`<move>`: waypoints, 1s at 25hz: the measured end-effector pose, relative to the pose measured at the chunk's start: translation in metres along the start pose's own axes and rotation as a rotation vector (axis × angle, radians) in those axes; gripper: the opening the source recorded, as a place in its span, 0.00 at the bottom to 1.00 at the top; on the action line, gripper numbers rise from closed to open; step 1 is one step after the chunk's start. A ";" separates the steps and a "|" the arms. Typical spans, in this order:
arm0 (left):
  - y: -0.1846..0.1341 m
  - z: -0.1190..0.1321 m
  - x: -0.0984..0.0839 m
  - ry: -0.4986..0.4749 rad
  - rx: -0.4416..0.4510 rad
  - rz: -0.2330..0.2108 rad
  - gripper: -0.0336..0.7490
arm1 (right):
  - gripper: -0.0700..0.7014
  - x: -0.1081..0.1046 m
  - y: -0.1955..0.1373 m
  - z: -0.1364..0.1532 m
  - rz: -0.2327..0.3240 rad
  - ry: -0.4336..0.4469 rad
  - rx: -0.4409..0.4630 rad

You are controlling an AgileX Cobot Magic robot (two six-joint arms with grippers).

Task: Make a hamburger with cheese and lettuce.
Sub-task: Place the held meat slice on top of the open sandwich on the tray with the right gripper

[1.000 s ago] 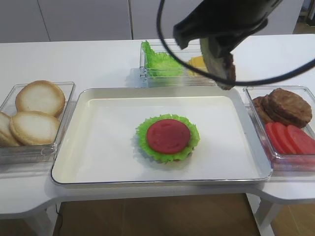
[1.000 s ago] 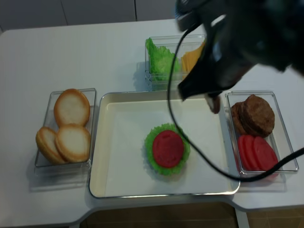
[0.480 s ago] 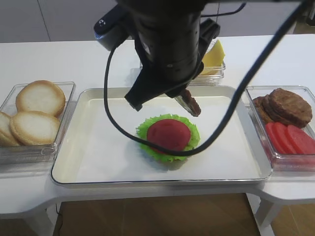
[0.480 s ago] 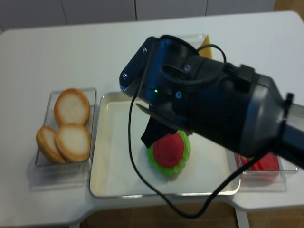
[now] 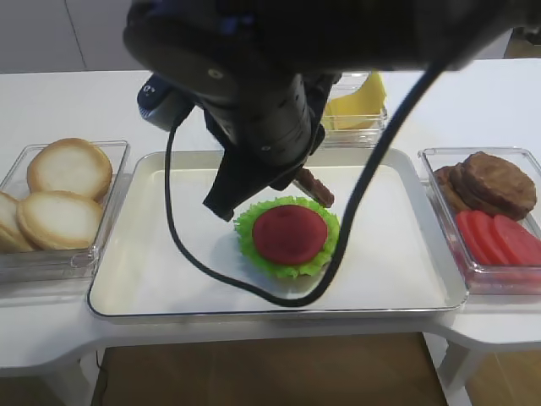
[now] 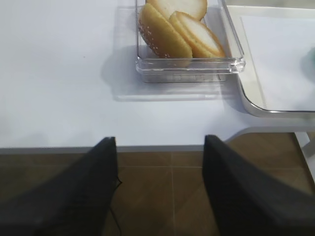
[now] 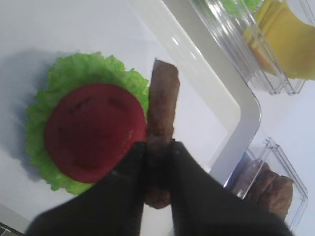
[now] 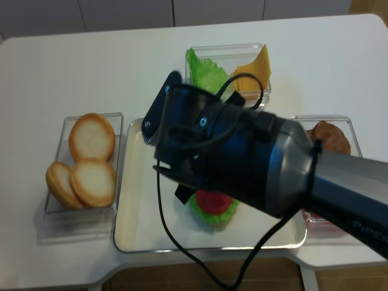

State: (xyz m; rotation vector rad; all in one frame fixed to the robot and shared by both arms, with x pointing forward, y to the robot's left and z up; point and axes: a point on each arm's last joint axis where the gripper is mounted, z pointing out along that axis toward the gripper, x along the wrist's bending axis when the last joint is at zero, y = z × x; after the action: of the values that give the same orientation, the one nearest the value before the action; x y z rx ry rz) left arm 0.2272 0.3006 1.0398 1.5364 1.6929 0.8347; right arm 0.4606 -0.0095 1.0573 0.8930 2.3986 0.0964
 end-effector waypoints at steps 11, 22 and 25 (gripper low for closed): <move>0.000 0.000 0.000 0.000 0.000 0.000 0.57 | 0.22 0.010 0.003 0.010 -0.077 -0.005 0.015; 0.000 0.000 0.000 0.000 0.000 0.000 0.57 | 0.22 0.015 -0.003 0.016 -0.127 0.010 0.044; 0.000 0.000 0.000 0.000 0.000 0.000 0.57 | 0.22 0.015 -0.004 0.017 -0.130 0.011 0.046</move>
State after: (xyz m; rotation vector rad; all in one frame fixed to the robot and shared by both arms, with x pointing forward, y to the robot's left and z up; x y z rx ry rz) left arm 0.2272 0.3006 1.0398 1.5365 1.6930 0.8346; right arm 0.4580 -0.0052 1.0347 0.7558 2.4706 -0.0040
